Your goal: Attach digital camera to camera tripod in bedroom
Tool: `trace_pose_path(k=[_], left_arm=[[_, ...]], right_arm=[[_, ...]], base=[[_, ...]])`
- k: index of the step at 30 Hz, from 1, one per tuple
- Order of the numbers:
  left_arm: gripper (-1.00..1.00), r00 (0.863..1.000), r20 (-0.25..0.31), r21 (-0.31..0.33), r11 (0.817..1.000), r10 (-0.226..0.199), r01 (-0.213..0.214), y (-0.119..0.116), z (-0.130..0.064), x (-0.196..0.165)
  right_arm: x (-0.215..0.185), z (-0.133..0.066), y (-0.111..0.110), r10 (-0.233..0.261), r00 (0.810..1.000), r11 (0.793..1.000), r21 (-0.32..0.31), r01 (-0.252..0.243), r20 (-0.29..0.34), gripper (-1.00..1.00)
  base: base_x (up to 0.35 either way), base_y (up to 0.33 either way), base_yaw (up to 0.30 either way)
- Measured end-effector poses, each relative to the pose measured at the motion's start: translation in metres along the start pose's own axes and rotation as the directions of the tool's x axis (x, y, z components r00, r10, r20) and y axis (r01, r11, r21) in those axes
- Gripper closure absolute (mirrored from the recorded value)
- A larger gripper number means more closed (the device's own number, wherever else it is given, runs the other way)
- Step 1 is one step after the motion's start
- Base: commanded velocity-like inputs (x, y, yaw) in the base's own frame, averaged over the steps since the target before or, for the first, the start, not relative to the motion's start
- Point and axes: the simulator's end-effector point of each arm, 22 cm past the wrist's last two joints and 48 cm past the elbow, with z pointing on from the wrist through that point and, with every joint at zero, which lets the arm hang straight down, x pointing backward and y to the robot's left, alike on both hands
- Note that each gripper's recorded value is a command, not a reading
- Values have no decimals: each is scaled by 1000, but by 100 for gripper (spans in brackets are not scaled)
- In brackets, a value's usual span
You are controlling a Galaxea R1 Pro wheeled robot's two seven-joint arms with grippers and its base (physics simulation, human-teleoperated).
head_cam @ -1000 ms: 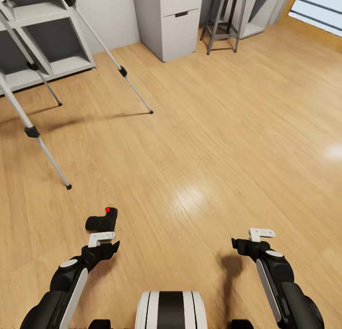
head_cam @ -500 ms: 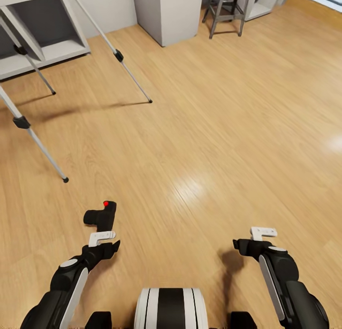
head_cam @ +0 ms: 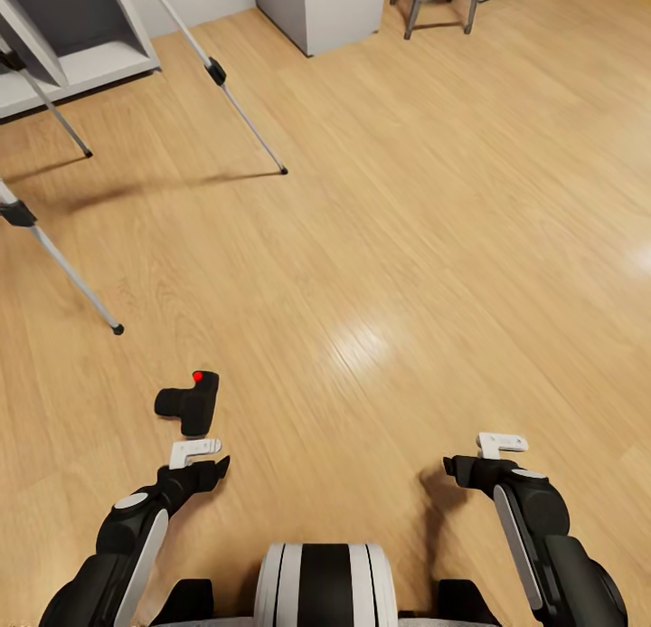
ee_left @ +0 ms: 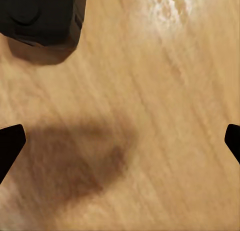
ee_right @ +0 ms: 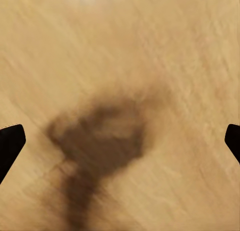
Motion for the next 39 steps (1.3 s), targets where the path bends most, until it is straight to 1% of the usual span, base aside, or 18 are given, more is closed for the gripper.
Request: trace_pose_path(k=[4,10,15,30,39], left_arm=[[-100,1000,-14,-2,1000,-1,1,1,5,6],[-100,1000,-6,-3,1000,-2,2,1,3,3],[-100,1000,-5,-2,1000,-1,1,1,3,2],[-100,998,-67,-8,1000,-2,2,4,21,31],[-100,998,-67,-9,1000,-2,2,4,21,31]], right_arm=[[6,6,1,-3,1000,1000,-1,3,-15,-100],[6,5,2,-3,1000,1000,-2,3,-16,-100],[8,5,2,-4,1000,1000,-3,4,-30,-100],[34,26,3,-12,995,1000,1,12,-98,-100],[34,26,3,-12,995,1000,1,12,-97,-100]], base=[[0,0,0],[0,0,0],[0,0,0],[0,0,0],[0,0,0]])
